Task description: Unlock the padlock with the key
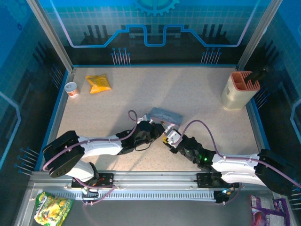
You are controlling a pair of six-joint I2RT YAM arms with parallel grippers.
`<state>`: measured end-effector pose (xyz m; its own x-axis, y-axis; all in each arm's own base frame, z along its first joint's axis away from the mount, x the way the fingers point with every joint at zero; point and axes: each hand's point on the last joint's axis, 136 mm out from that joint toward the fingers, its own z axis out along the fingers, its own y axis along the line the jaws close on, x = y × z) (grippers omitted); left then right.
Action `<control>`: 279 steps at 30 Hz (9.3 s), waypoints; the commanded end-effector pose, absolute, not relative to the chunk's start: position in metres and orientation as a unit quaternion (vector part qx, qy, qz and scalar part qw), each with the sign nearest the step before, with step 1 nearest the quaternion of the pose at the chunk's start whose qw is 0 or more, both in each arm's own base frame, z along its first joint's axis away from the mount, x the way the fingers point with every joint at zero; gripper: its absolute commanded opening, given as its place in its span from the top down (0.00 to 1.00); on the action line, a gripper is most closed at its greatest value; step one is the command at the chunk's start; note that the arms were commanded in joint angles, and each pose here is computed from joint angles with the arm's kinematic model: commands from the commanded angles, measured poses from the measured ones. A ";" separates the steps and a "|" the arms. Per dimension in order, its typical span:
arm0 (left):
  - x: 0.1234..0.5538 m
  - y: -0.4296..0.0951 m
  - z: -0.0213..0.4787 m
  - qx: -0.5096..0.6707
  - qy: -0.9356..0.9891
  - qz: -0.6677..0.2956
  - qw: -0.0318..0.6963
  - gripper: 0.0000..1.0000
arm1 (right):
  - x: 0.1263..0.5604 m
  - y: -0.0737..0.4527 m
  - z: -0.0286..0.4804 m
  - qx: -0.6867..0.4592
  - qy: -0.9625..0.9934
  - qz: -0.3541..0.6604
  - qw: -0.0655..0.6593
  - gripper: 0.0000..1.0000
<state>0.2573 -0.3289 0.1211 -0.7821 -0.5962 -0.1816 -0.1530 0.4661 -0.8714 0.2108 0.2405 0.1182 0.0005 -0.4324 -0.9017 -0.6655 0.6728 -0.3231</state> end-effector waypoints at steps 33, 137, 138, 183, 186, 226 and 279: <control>0.259 -0.341 0.125 -0.224 0.807 -0.479 0.262 1.00 | 0.220 0.227 0.149 -0.089 0.789 0.303 0.527 1.00; 0.358 -0.234 0.090 -0.023 0.934 -0.207 0.290 0.33 | 0.273 0.263 0.032 -0.018 0.894 0.338 0.294 0.63; 0.357 -0.234 0.088 -0.024 0.935 -0.205 0.287 0.33 | 0.274 0.265 0.032 -0.019 0.893 0.338 0.295 0.63; 0.332 -0.224 0.053 -0.082 0.951 -0.127 0.270 0.40 | 0.296 0.229 0.056 0.124 0.874 0.365 0.296 1.00; 0.330 -0.225 0.054 -0.083 0.950 -0.125 0.273 0.41 | 0.295 0.217 0.048 0.130 0.884 0.333 0.300 1.00; 0.308 -0.270 0.067 -0.040 0.947 -0.143 0.284 0.41 | 0.344 0.170 0.082 0.196 0.864 0.326 0.329 1.00; 0.219 -0.108 0.148 -0.043 0.818 -0.202 0.536 0.24 | 0.169 0.207 0.031 -0.146 0.947 0.226 0.174 0.74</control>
